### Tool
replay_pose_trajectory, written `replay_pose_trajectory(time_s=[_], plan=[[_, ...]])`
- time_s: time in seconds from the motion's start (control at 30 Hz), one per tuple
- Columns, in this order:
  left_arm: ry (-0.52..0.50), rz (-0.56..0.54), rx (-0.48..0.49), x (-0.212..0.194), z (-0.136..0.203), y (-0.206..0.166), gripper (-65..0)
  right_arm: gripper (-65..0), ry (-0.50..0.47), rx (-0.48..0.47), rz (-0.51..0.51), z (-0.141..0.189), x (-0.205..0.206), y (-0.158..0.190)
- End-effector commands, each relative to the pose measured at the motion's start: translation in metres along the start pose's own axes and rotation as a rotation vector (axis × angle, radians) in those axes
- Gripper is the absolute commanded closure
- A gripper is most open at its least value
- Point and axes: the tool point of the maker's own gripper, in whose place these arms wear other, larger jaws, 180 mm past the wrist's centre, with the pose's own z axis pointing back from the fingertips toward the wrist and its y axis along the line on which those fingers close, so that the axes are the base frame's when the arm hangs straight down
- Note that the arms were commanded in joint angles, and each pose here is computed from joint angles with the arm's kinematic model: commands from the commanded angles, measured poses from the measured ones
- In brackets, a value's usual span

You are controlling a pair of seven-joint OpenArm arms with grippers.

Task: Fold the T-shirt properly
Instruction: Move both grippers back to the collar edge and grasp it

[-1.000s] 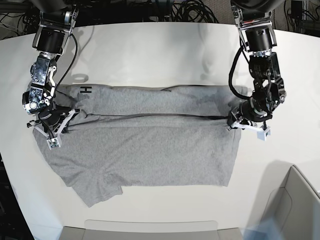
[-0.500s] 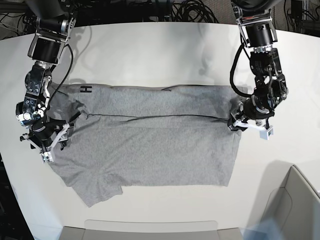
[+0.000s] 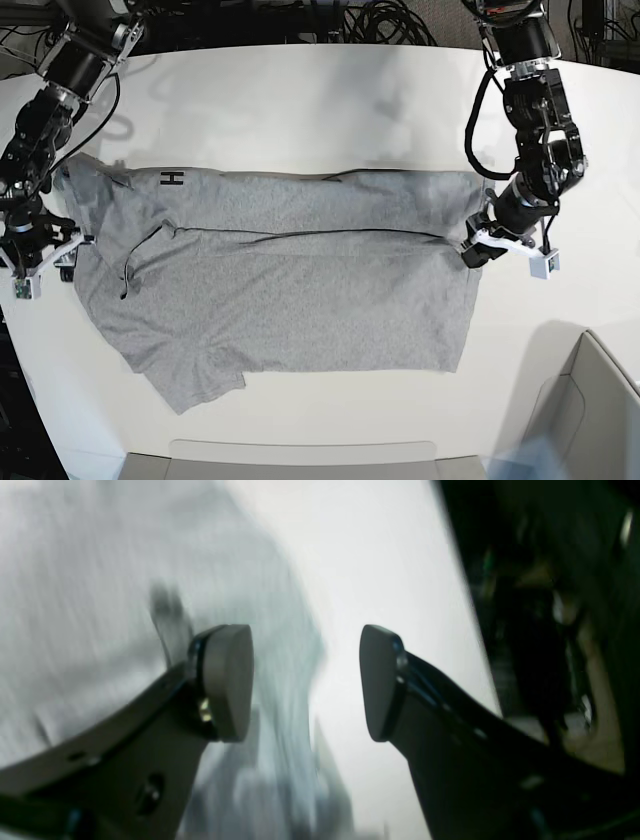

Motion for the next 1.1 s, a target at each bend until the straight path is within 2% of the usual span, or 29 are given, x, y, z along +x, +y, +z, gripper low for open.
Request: replay_pose_trajectory(time_s=[0.0,0.07,0.17,0.3,0.4,0.73,0.93,1.07], plan=[[-0.021,-0.011,-0.002,0.005,0.004,0.0,-18.0,-33.4,-0.03,-0.014,0.008,0.01,0.005,-0.007],[-0.003,-0.007,0.007,-0.004,0.005,0.004,-18.0,-33.4,0.016,0.023,0.0,0.021,-0.023,-0.002],[0.019,-0.005,0.012,-0.014,0.005,0.007,-18.0,-33.4,0.041,0.088,-0.109,0.035,-0.058,-0.005],[0.026,-0.005,0.014,-0.018,0.006,0.008,-18.0,-33.4,0.066,0.098,-0.265,0.049,-0.094,-0.023],[0.027,-0.007,0.012,-0.018,0.005,0.008,-18.0,-33.4,0.091,0.104,-0.293,0.046,-0.109,-0.024],[0.046,0.008,0.015,-0.03,0.006,0.01,-18.0,-33.4,0.179,0.136,-0.414,0.024,-0.149,-0.024],[0.047,0.019,0.028,-0.031,0.007,0.015,-18.0,-33.4,0.116,0.187,-0.536,0.011,-0.146,-0.019],[0.039,0.041,0.065,-0.036,0.019,0.032,-18.3,-33.4,0.087,0.229,-0.594,0.008,-0.142,-0.017]])
